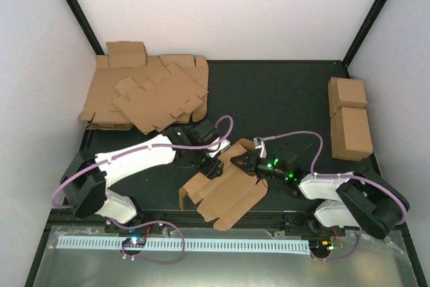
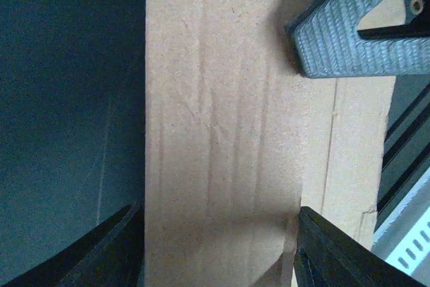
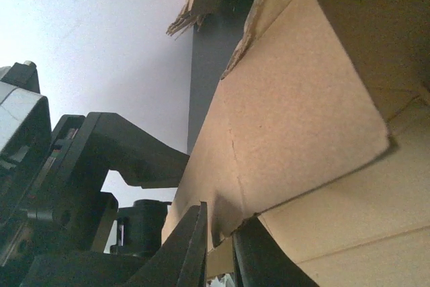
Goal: Fold the paper box
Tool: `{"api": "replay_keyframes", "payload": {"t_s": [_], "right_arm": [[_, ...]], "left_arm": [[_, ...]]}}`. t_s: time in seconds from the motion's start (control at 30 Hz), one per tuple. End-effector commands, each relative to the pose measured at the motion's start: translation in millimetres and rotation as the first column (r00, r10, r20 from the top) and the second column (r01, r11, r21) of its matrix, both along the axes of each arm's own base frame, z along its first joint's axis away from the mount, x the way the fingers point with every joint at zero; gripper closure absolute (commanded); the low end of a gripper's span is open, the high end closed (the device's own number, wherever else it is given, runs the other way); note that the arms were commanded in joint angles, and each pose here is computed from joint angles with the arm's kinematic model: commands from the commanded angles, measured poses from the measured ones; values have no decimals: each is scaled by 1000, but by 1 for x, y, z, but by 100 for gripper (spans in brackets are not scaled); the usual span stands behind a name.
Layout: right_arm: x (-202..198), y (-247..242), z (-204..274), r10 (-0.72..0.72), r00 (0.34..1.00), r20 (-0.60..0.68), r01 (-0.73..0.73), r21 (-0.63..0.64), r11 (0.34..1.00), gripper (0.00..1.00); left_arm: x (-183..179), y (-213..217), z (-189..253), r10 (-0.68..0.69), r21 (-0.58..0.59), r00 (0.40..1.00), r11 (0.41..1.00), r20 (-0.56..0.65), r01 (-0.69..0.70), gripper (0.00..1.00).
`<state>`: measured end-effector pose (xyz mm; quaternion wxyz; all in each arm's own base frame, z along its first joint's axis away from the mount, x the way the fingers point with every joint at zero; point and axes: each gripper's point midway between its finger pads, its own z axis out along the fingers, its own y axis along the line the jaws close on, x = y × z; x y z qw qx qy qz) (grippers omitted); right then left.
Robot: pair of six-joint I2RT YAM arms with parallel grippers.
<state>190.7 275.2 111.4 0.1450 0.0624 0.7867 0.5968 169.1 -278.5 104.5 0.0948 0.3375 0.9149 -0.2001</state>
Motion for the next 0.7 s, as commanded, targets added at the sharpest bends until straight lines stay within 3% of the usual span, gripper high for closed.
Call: {"api": "replay_keyframes", "payload": {"t_s": [0.0,0.43,0.6,0.67], "right_arm": [[0,2,4,5,999,32,-5,-1,1000,85],[0,-2,3,-5,999,41,6,-22,1000,77],[1,-3,3,-10,999,51,11,-32,999,79],[0,-4,2,-9,999,53,11,-33,999,83]], "left_arm": [[3,1,0,24,74,999,997,33,-27,40],[2,-5,10,30,144,989,988,145,-51,47],[1,-9,11,28,153,986,987,162,-54,52],[1,-10,11,29,161,986,985,164,-56,47]]}}
